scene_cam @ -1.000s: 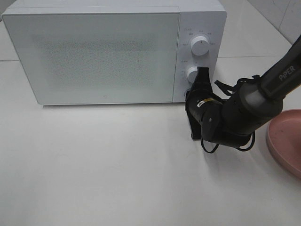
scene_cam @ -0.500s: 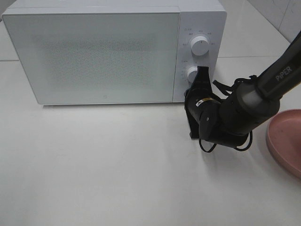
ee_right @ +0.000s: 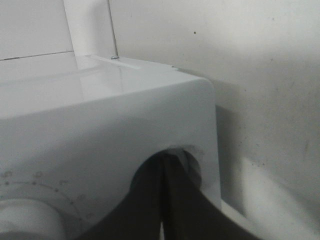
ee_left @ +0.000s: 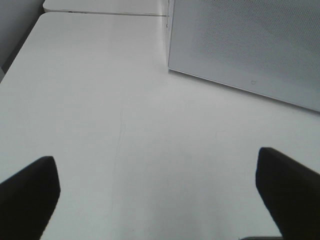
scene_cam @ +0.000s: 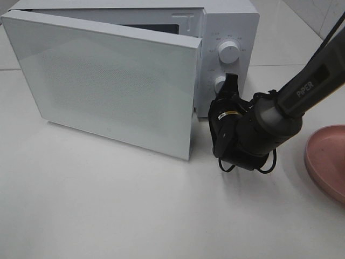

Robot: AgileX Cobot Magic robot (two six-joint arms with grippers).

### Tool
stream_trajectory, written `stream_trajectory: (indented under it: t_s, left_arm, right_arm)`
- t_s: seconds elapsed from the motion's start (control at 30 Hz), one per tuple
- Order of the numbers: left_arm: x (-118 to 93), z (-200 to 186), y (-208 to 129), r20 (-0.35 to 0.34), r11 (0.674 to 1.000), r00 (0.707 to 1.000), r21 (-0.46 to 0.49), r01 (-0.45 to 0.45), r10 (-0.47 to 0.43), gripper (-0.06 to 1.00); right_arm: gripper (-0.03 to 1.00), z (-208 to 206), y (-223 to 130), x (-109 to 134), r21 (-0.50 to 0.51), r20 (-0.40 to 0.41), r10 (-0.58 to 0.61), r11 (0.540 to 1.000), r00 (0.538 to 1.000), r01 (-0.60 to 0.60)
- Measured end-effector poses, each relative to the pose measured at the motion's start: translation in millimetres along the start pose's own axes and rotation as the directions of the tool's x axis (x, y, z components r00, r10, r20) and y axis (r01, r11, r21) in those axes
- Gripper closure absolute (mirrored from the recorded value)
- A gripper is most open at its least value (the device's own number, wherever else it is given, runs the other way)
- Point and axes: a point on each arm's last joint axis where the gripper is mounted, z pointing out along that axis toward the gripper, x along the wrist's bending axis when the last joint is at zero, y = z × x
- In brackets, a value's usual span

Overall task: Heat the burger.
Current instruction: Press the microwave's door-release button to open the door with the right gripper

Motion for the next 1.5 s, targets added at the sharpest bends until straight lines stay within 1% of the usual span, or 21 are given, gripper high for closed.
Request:
stream_trajectory:
  t_s: [0.5,0.83,1.03,1.23,1.4,1.47,1.5]
  left_arm:
    - [0,0,0,0.000,1.000,1.000,0.000,0.000,0.000,-0.05]
    - [0,0,0,0.000,1.000,1.000,0.000,0.000,0.000,-0.05]
    - [0,0,0,0.000,1.000,1.000,0.000,0.000,0.000,-0.05]
    - [0,0,0,0.000,1.000,1.000,0.000,0.000,0.000,-0.05]
    - [0,0,0,0.001,1.000,1.000,0.000,0.000,0.000,-0.05]
    - [0,0,0,0.001,1.000,1.000,0.000,0.000,0.000,-0.05]
    - [0,0,0,0.001,1.000,1.000,0.000,0.000,0.000,-0.05]
  right_arm:
    - [0.95,0,-1,0,0.000,-0.001,-0.004,1.000,1.000,0.004]
    - [0.95,-1,-2,1,0.021,0.025,-0.025,0.999,0.999,0.025]
    - [0.95,-5,5,5,0.074,0.046,-0.081,0.994,0.996,0.077]
    - [0.95,-12,10,9,0.087,0.046,-0.129,0.988,0.991,0.125]
    - [0.95,-21,11,12,0.122,0.075,-0.167,0.980,0.983,0.157]
    - [0.95,-27,12,13,0.143,0.097,-0.210,0.970,0.973,0.195]
    - [0.95,-27,12,13,0.143,0.097,-0.210,0.970,0.973,0.195]
